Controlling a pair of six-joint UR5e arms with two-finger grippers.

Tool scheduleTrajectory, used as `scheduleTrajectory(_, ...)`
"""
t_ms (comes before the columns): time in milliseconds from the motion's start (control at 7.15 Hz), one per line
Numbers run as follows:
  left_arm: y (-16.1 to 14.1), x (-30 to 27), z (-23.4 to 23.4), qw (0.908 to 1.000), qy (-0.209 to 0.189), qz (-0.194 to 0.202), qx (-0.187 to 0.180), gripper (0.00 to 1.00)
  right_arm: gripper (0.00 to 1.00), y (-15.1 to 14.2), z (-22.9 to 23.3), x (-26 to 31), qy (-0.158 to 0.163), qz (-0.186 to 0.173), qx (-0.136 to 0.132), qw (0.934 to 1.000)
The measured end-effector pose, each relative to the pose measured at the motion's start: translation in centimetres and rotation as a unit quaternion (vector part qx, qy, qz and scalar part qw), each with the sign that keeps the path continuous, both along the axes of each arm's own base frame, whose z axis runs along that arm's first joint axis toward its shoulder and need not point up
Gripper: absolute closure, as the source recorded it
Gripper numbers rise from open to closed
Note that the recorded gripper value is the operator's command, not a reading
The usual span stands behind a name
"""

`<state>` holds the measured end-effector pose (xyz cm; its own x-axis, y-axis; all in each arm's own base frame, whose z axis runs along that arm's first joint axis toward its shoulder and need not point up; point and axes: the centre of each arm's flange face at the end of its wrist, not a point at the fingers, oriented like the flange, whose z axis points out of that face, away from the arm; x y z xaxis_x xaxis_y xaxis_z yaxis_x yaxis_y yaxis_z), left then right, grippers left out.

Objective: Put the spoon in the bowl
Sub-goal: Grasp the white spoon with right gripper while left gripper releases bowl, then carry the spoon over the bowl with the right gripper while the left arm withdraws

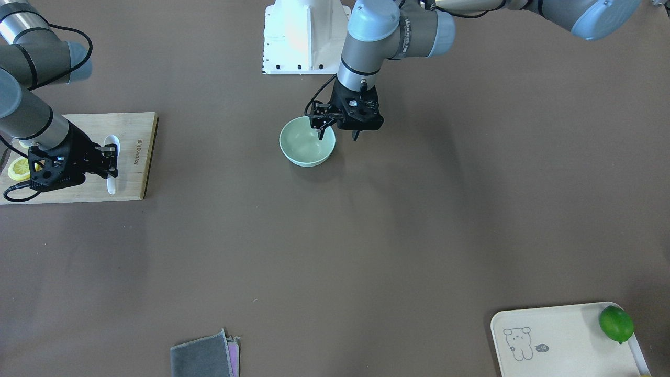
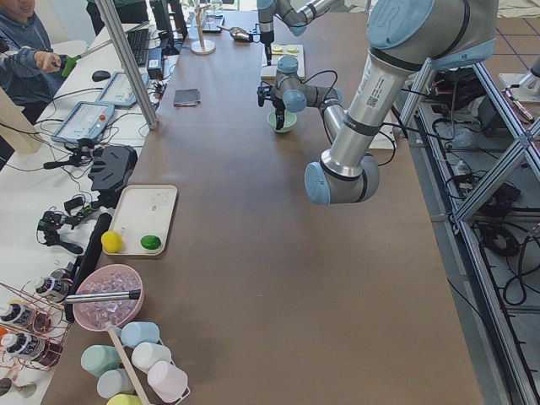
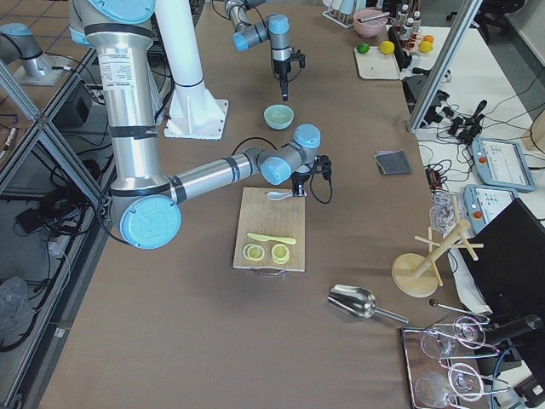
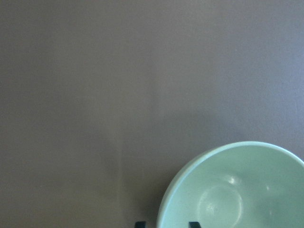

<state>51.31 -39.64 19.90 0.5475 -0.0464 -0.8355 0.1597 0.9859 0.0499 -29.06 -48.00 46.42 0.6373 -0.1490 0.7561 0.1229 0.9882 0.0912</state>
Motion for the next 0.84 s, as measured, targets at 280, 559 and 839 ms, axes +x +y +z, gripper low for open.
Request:
scheduleTrajectory(280, -2.5, -8.1, 4.5, 0.9991, -0.015, 0.021, 0.032, 0.03, 1.0, -1.8, -9.8, -2.7, -0.024, 0.04, -0.029, 0.9985)
scheduleTrajectory(559, -5.6, -16.0, 10.7, 0.9952, -0.043, 0.061, 0.063, 0.03, 1.0, 0.9, -19.1, -10.2, -0.049, 0.087, -0.062, 0.9931)
scheduleTrajectory(839, -7.9, -21.9, 15.9, 0.9895, -0.067, 0.093, 0.088, 0.03, 1.0, 5.7, -25.9, -17.7, -0.066, 0.122, -0.073, 0.9876)
